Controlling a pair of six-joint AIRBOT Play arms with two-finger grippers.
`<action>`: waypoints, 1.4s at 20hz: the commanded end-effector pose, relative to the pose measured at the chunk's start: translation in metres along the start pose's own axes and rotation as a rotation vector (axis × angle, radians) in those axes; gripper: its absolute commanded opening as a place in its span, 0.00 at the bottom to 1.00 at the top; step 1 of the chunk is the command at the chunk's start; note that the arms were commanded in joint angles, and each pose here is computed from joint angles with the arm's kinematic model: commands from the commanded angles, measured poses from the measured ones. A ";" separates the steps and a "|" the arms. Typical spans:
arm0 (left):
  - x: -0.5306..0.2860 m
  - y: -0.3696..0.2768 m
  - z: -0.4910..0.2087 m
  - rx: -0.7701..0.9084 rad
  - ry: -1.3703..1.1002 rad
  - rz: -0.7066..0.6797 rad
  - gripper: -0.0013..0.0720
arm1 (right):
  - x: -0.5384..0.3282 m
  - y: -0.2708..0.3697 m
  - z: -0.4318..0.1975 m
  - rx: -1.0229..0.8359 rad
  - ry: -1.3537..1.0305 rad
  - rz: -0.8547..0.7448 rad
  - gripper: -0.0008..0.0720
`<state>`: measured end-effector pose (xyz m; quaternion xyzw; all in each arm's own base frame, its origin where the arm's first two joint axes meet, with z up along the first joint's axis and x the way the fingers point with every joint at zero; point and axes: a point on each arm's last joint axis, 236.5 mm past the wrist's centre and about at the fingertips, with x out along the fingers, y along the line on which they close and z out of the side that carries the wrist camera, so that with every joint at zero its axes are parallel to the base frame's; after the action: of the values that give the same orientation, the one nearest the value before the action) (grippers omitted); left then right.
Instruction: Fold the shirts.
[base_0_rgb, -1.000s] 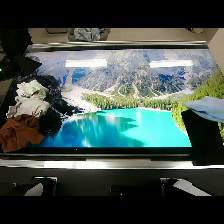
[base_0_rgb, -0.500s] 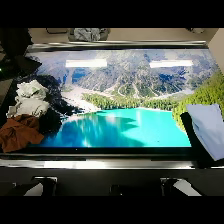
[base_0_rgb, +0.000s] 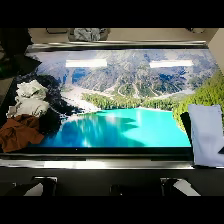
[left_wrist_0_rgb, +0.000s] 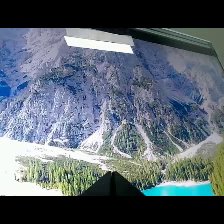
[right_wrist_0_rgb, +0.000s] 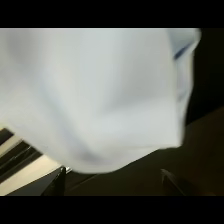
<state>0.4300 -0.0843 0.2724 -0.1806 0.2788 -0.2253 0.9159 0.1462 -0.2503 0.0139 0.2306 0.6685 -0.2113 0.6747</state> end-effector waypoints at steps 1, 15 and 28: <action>-0.008 -0.013 0.022 0.054 -0.062 0.006 0.05 | -0.104 -0.018 0.099 -0.145 -0.424 -0.185 0.98; 0.052 0.099 -0.248 0.068 0.763 0.560 0.98 | 0.000 0.329 0.010 -1.151 -0.035 0.027 0.94; 0.052 0.096 -0.249 0.076 0.711 0.546 0.98 | 0.000 0.328 0.014 -1.154 -0.048 0.011 0.94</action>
<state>0.3515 -0.0814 0.0131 0.0231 0.6058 -0.0334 0.7945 0.3534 0.0039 0.0241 -0.1764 0.6574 0.1846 0.7089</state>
